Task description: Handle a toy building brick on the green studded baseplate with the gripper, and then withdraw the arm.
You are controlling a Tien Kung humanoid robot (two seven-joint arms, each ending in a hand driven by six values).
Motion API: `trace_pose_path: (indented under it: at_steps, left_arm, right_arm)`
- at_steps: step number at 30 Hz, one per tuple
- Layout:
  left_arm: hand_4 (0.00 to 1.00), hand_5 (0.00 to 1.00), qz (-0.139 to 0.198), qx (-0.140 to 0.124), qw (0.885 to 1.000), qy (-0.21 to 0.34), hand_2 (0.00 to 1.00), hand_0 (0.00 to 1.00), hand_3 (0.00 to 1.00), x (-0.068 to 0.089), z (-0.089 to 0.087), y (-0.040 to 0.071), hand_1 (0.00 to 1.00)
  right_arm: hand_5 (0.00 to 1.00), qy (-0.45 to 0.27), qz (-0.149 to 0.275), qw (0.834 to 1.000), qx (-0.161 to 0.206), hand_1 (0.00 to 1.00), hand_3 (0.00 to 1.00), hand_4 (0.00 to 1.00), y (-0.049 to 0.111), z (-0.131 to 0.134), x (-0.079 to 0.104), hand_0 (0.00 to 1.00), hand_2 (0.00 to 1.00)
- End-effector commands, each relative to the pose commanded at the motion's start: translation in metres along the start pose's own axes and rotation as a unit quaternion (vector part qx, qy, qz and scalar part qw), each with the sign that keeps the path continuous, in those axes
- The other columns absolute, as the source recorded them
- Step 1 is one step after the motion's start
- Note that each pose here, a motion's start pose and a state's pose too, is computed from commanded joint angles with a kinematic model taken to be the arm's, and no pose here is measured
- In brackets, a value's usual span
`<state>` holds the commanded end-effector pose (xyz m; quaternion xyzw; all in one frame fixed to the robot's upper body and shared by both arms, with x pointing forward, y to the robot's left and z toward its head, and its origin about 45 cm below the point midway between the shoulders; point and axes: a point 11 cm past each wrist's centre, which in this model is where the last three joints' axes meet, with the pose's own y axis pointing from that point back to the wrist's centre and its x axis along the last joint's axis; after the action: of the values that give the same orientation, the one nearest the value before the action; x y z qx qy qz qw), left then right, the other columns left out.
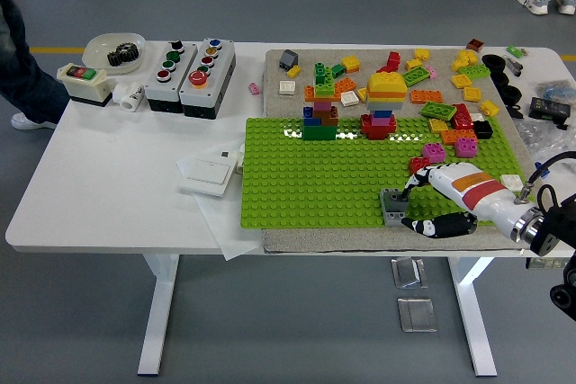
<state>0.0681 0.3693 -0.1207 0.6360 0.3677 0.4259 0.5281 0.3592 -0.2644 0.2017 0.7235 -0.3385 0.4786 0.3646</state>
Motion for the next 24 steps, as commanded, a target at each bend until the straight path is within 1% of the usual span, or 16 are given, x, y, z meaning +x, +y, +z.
trace_pose_path:
  at_steps: [6,24]
  left_arm:
    - [0.533,0.554,0.001,0.0,1.0,0.001,0.604,0.781,0.54,0.0002,0.0006,0.0001,0.706]
    - [0.533,0.555,0.002,-0.003,1.0,0.002,0.605,0.782,0.541,0.0018,0.0029,0.0006,0.708]
  right_arm:
    - [0.445,-0.001,-0.001,1.0,-0.005,0.67,0.6,0.784,-0.0004,0.0033,-0.0014,0.663,0.724]
    - [0.444,-0.002,-0.006,1.0,-0.003,0.67,0.598,0.784,-0.0013,0.0017,-0.0048,0.663,0.724]
